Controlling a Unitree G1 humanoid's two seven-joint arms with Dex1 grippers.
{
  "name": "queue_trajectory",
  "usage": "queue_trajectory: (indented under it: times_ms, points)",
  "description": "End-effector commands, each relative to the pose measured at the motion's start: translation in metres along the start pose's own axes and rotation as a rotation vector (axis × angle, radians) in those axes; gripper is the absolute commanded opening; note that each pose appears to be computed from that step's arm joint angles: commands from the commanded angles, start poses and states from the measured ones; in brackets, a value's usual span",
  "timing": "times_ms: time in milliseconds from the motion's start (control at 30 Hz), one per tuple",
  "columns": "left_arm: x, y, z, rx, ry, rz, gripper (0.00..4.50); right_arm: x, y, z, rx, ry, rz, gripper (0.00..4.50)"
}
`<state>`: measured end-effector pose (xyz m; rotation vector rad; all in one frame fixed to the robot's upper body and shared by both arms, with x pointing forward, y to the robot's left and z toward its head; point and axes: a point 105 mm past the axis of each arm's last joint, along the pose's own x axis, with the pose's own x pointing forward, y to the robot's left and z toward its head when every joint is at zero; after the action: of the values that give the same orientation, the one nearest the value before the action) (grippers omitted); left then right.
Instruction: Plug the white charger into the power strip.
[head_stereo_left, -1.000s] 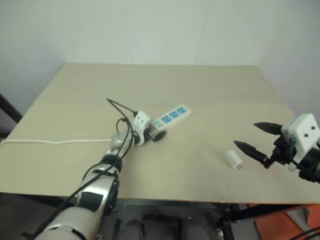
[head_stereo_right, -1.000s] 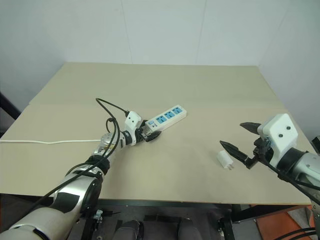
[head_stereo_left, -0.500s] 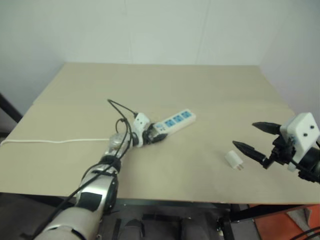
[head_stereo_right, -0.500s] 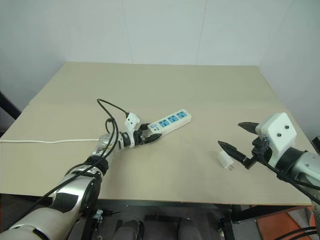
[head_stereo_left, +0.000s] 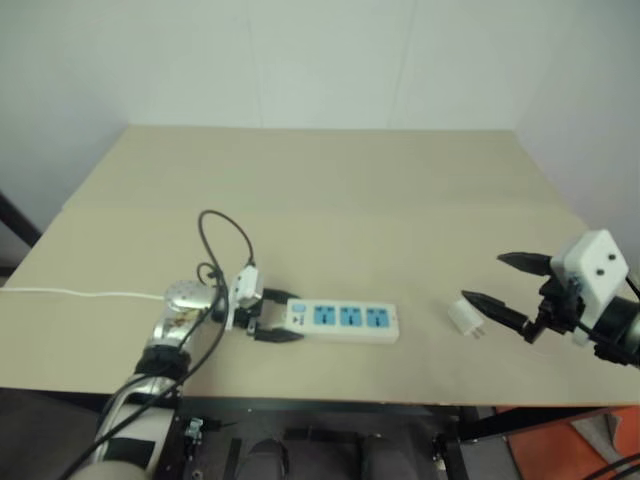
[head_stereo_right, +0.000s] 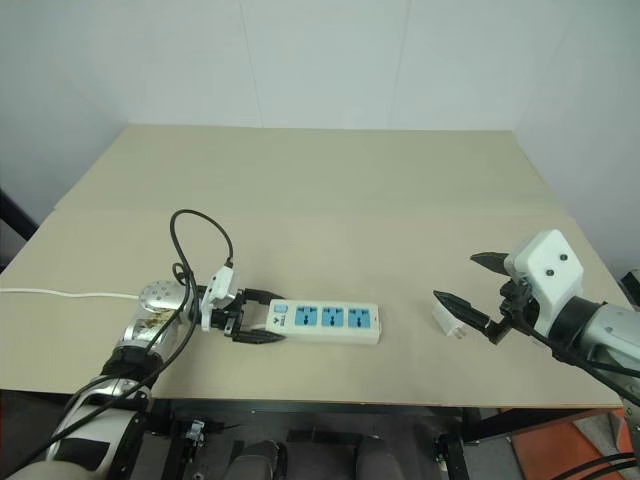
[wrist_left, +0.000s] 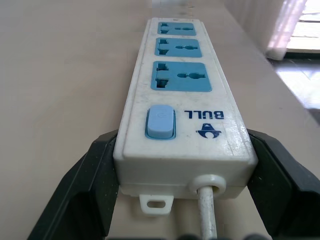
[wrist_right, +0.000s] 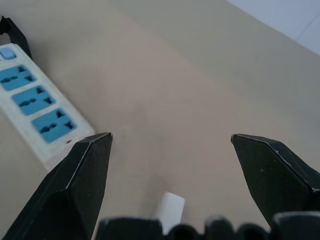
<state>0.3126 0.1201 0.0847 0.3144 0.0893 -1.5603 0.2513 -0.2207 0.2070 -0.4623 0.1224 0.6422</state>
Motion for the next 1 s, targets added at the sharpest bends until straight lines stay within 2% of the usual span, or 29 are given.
queue_trajectory:
  times_ms: [33, 200, 267, 333, 567, 900, 1000]
  points:
    - [0.005, 0.002, 0.007, 0.038, -0.020, 0.013, 3.27, 0.001, -0.002, 0.006, -0.039, -0.013, 0.011, 4.50]
    - [0.019, 0.003, 0.003, 0.031, -0.023, 0.022, 3.27, 0.004, -0.004, 0.008, -0.046, -0.012, 0.025, 4.50]
    - [0.021, 0.003, 0.003, 0.019, -0.031, 0.015, 4.01, 0.005, -0.006, 0.009, -0.047, -0.015, 0.027, 4.50]
    - [0.023, 0.003, 0.005, 0.013, -0.055, 0.009, 4.48, 0.005, -0.006, 0.009, -0.049, -0.015, 0.031, 4.50]
    - [0.027, 0.004, 0.014, 0.003, -0.122, -0.012, 4.48, 0.006, -0.006, 0.009, -0.052, -0.013, 0.042, 4.50]
    - [0.038, -0.010, -0.017, -0.012, -0.005, -0.089, 4.48, 0.006, -0.005, 0.014, -0.063, -0.019, 0.051, 4.50]
    - [0.037, -0.008, -0.019, -0.019, -0.011, -0.068, 3.91, 0.007, -0.005, 0.016, -0.067, -0.024, 0.054, 4.50]
